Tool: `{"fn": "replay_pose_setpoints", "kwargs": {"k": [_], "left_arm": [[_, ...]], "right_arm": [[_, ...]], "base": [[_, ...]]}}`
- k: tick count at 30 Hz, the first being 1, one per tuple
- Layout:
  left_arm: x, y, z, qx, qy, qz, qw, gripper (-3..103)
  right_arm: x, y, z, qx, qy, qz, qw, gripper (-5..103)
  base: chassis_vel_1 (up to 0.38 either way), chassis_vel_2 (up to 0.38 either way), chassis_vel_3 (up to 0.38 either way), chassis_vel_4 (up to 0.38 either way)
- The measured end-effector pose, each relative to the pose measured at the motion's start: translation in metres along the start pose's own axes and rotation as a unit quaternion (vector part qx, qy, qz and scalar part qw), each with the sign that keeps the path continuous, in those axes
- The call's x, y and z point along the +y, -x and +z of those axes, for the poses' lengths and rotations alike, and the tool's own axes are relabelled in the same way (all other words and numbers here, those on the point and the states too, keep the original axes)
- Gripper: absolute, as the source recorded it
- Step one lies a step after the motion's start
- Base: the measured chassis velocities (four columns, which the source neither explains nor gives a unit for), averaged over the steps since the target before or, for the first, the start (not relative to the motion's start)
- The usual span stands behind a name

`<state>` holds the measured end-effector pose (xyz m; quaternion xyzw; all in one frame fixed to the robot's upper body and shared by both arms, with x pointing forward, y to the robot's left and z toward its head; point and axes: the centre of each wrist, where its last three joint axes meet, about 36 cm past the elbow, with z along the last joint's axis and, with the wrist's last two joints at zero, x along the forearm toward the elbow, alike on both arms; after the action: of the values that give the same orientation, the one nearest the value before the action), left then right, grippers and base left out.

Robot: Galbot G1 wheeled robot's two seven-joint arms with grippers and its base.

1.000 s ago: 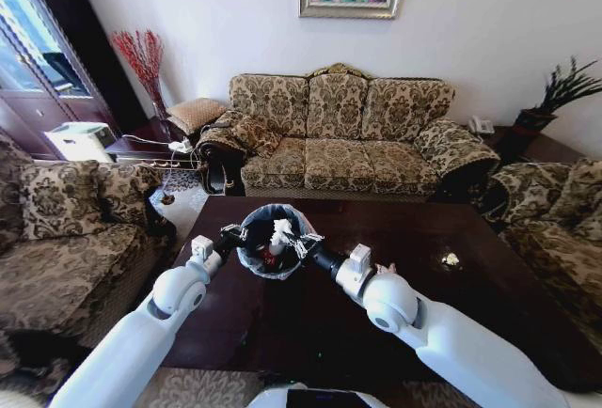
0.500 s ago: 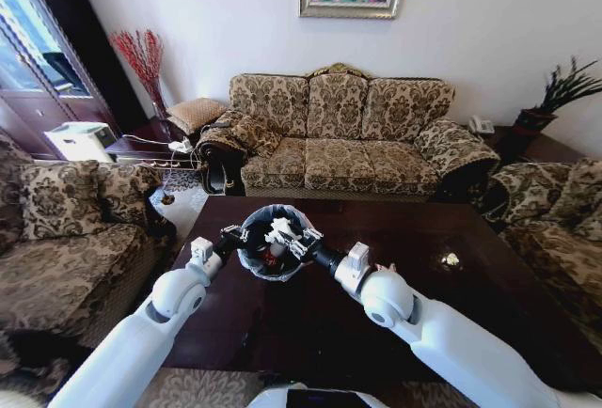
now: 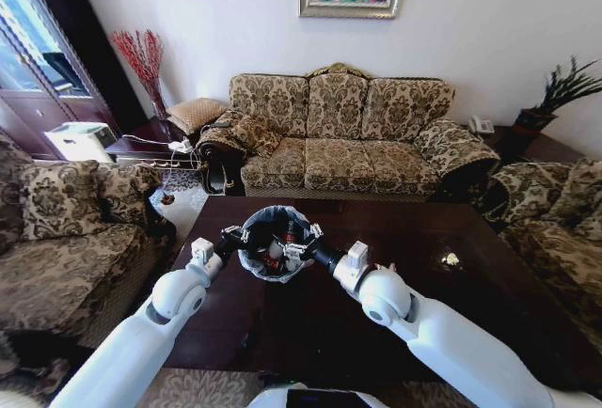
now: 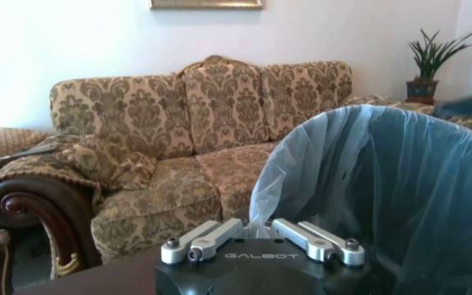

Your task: Move to the front of the table and place the trash on the table into the trash bin.

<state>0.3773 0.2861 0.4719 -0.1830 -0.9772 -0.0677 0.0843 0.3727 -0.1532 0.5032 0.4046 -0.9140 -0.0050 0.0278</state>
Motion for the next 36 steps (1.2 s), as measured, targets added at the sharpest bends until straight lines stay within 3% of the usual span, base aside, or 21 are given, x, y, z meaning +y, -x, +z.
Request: {"fn": "replay_pose_setpoints", "kwargs": {"k": [7,11,12,13,17,18,21,23,25,29,31,36], "left_arm": [[0.006,0.004,0.009,0.001,0.002,-0.024,0.9997,0],[0.011,0.005,0.012,-0.005,-0.002,-0.045,0.9990,0],[0.013,0.000,0.015,-0.005,-0.005,-0.053,0.9986,0],[0.013,0.000,0.015,-0.005,-0.005,-0.053,0.9986,0],[0.010,-0.004,0.014,-0.006,-0.006,-0.058,0.9983,0],[0.010,-0.004,0.014,-0.006,-0.006,-0.058,0.9983,0],[0.004,-0.004,0.016,-0.004,-0.010,-0.054,0.9985,0],[0.003,-0.004,0.016,-0.003,-0.011,-0.054,0.9985,0],[0.002,-0.004,0.017,-0.004,-0.013,-0.053,0.9985,0],[0.002,-0.003,0.017,-0.004,-0.013,-0.052,0.9986,0],[0.002,-0.002,0.016,-0.005,-0.011,-0.051,0.9986,0],[0.001,-0.001,0.018,-0.003,-0.010,-0.049,0.9987,0]], "right_arm": [[-0.013,-0.019,-0.011,-0.012,-0.022,0.049,0.999,100],[-0.035,-0.028,-0.006,-0.004,-0.035,0.102,0.994,100],[-0.054,-0.033,0.001,0.005,-0.037,0.142,0.989,100],[-0.054,-0.033,0.001,0.005,-0.037,0.142,0.989,100],[-0.088,-0.059,0.024,0.031,-0.030,0.230,0.972,100],[-0.088,-0.059,0.024,0.031,-0.030,0.230,0.972,100],[-0.104,-0.095,0.052,0.062,-0.015,0.296,0.953,100],[-0.105,-0.101,0.058,0.068,-0.013,0.305,0.950,100],[-0.109,-0.128,0.084,0.085,-0.004,0.341,0.936,100],[-0.108,-0.142,0.111,0.096,0.009,0.366,0.926,100],[-0.110,-0.151,0.144,0.104,0.027,0.390,0.914,100],[-0.117,-0.145,0.186,0.110,0.056,0.408,0.905,100]], "base": [[0.000,0.000,0.000,0.000],[0.000,0.000,0.000,0.000],[0.000,0.000,0.000,0.000],[0.000,0.000,0.000,0.000],[0.000,0.000,0.000,0.000],[0.000,0.000,0.000,0.000],[0.000,0.000,0.000,0.000],[0.000,0.000,0.000,0.000],[0.000,0.000,0.000,0.000],[0.000,0.000,0.000,0.000],[0.000,0.000,0.000,0.000],[-0.050,-0.038,-0.051,-0.049]]}}
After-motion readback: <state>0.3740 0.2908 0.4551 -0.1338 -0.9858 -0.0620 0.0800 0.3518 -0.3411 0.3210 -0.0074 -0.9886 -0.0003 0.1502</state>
